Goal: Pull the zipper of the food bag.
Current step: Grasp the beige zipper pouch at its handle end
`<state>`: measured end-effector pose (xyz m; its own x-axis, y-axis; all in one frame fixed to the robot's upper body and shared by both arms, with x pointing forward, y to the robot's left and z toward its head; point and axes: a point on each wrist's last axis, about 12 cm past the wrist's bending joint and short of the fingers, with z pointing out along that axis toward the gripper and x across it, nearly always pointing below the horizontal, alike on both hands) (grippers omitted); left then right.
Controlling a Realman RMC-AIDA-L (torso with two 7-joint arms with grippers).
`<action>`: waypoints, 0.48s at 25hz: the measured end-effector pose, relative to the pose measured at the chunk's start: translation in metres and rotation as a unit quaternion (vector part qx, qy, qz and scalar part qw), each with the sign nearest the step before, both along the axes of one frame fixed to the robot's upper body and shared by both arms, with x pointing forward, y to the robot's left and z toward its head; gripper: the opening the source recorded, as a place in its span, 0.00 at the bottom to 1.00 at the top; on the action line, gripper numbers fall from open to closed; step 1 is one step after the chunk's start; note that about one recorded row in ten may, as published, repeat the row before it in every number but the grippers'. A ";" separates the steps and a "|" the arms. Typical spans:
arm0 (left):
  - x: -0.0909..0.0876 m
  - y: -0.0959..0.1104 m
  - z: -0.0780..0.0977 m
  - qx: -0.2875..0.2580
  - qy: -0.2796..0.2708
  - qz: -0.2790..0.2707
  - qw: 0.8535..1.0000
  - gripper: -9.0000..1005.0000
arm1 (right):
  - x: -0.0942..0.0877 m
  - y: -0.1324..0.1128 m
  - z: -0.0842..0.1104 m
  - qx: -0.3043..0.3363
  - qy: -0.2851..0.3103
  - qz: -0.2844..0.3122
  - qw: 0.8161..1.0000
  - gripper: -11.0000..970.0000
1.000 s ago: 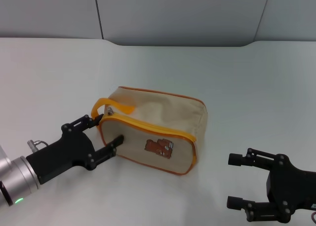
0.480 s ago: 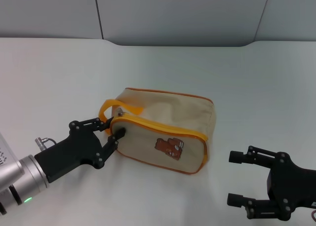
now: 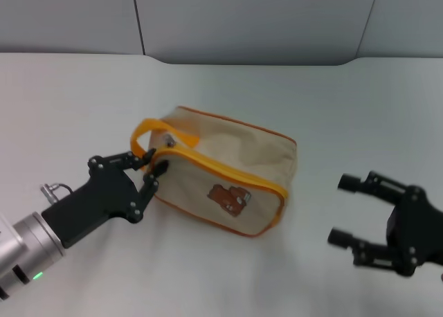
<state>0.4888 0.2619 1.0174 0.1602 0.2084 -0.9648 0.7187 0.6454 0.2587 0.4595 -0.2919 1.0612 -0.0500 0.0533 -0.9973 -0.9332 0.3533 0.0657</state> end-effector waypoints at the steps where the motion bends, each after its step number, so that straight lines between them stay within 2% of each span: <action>1: 0.001 0.002 0.003 -0.001 -0.010 -0.001 1.000 0.22 | -0.001 0.000 0.000 0.015 -0.013 -0.017 1.000 0.86; 6: 0.009 0.007 0.021 -0.002 -0.067 -0.025 0.997 0.18 | 0.000 0.004 -0.001 0.075 -0.099 -0.134 0.983 0.86; 9: 0.017 0.004 0.032 0.005 -0.104 -0.042 0.994 0.17 | 0.003 0.016 -0.008 0.066 -0.172 -0.222 0.957 0.86; 12: 0.023 0.000 0.038 0.011 -0.129 -0.055 0.990 0.15 | 0.012 0.041 -0.016 -0.003 -0.261 -0.301 0.917 0.86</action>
